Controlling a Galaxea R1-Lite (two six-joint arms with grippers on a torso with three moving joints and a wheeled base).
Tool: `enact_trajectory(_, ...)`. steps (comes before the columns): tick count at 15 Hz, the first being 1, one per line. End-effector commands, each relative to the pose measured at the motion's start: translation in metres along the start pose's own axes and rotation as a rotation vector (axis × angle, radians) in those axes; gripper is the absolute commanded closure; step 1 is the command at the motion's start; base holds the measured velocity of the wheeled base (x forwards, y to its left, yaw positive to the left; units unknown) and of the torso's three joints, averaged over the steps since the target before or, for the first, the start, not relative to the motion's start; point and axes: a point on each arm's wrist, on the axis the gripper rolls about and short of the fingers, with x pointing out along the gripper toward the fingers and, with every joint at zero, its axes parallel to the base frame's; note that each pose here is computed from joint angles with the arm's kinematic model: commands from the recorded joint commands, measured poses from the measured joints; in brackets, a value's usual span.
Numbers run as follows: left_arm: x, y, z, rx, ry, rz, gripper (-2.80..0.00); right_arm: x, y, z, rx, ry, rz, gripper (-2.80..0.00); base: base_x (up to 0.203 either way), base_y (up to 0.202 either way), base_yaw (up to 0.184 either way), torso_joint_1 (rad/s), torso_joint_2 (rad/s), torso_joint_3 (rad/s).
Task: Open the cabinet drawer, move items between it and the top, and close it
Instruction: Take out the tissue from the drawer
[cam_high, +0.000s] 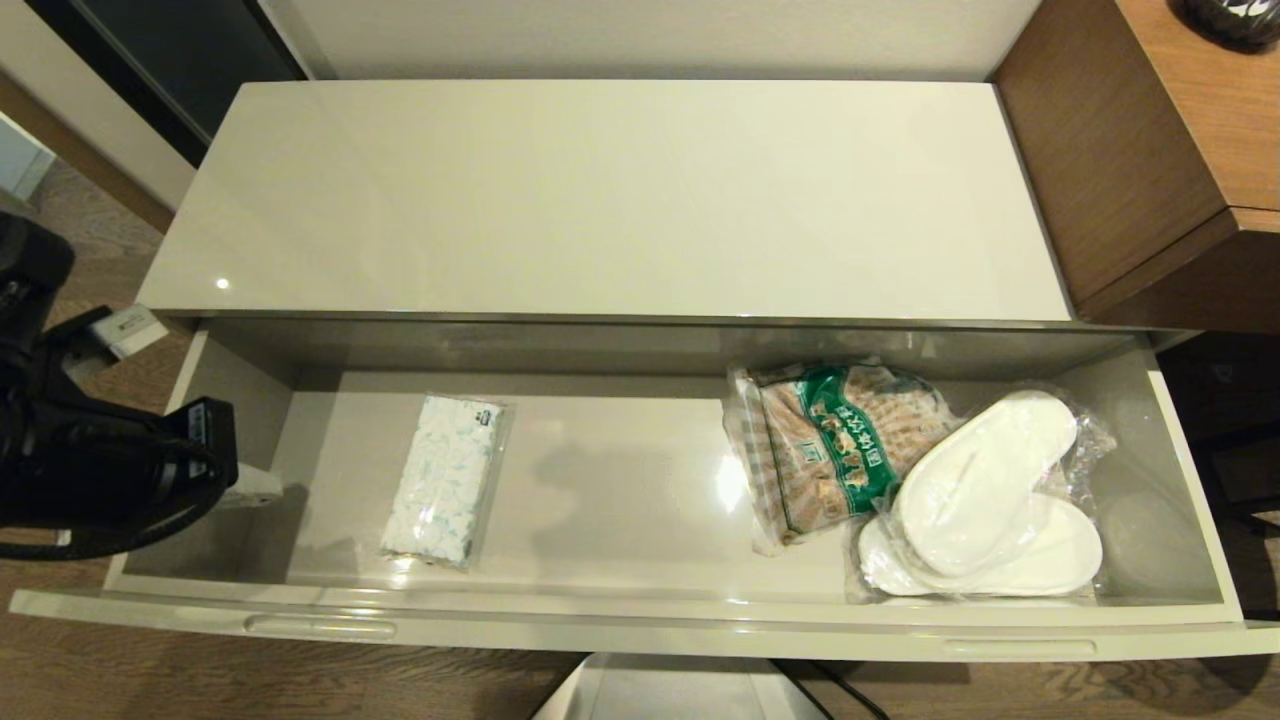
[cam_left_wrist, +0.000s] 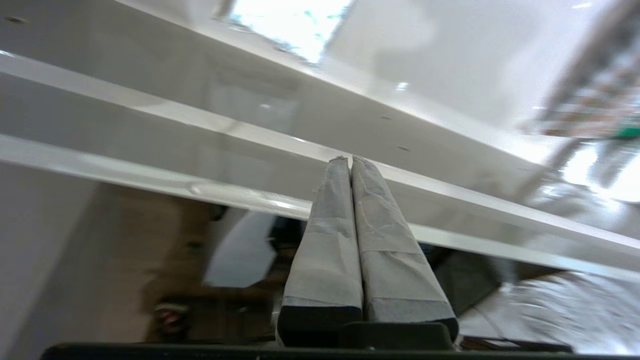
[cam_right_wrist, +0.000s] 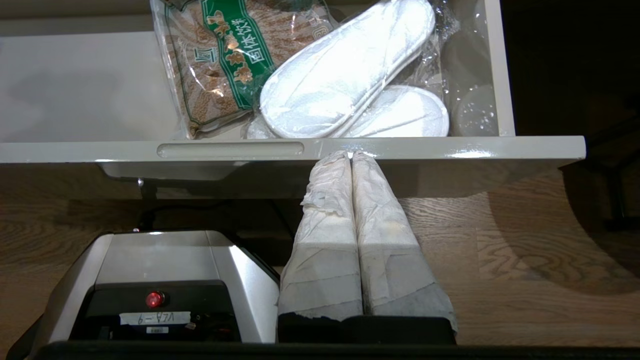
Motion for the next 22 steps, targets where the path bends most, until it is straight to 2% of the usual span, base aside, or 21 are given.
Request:
enact_trajectory(1,0.021,0.002,0.005,0.017,0.054,0.047,0.0,-0.001,0.0,-0.001,0.0,-0.011,0.001,0.0,0.0,0.0,0.0,0.0,0.0,0.0)
enact_trajectory(6,0.054,0.008,0.006,0.084,0.011,0.071,0.0,-0.001,0.0,-0.001,0.0,-0.011,0.001,0.0,0.0,0.0,0.0,0.0,0.0,0.0)
enact_trajectory(7,0.061,0.012,0.002,0.137,-0.002,0.098,0.0,-0.001,0.0,-0.001,0.0,-0.011,-0.001,0.0,0.0,0.0,0.0,0.0,0.0,0.0)
enact_trajectory(8,0.067,0.013,0.001,0.205,-0.048,0.119,-2.8,-0.001,0.0,-0.001,0.0,-0.011,0.001,0.0,0.0,0.0,0.0,0.0,0.0,0.0)
enact_trajectory(9,0.071,0.014,0.002,0.261,-0.096,0.134,-2.8,-0.001,0.0,-0.001,0.0,-0.011,-0.001,0.0,0.0,0.0,0.0,0.0,0.0,0.0)
enact_trajectory(10,0.078,0.015,0.003,0.277,-0.144,0.135,-2.8,-0.001,0.0,-0.001,0.0,-0.011,0.0,0.0,0.0,0.0,0.0,0.0,0.0,0.0)
enact_trajectory(11,0.084,0.016,0.003,0.282,-0.151,0.142,-2.8,-0.001,0.0,-0.001,0.0,-0.011,0.001,0.0,0.0,0.0,0.0,0.0,0.0,0.0)
enact_trajectory(13,0.089,0.013,0.011,0.282,-0.158,0.139,-2.8,-0.001,0.0,-0.001,0.0,-0.012,0.001,0.0,0.0,0.0,0.0,0.0,0.0,0.0)
enact_trajectory(16,0.103,0.011,0.002,0.291,-0.11,0.131,-2.8,-0.001,0.0,-0.001,0.0,-0.011,0.001,0.0,0.0,0.0,0.0,0.0,0.0,0.0)
enact_trajectory(19,0.13,0.013,0.002,0.31,-0.148,0.12,-2.8,-0.001,0.0,-0.001,0.0,-0.012,0.0,0.0,0.0,0.0,0.0,0.0,0.0,0.0)
enact_trajectory(22,0.14,0.014,0.001,0.317,-0.131,0.127,-2.8,-0.001,0.0,-0.001,0.0,-0.011,-0.001,0.0,0.0,0.0,0.0,0.0,0.0,0.0)
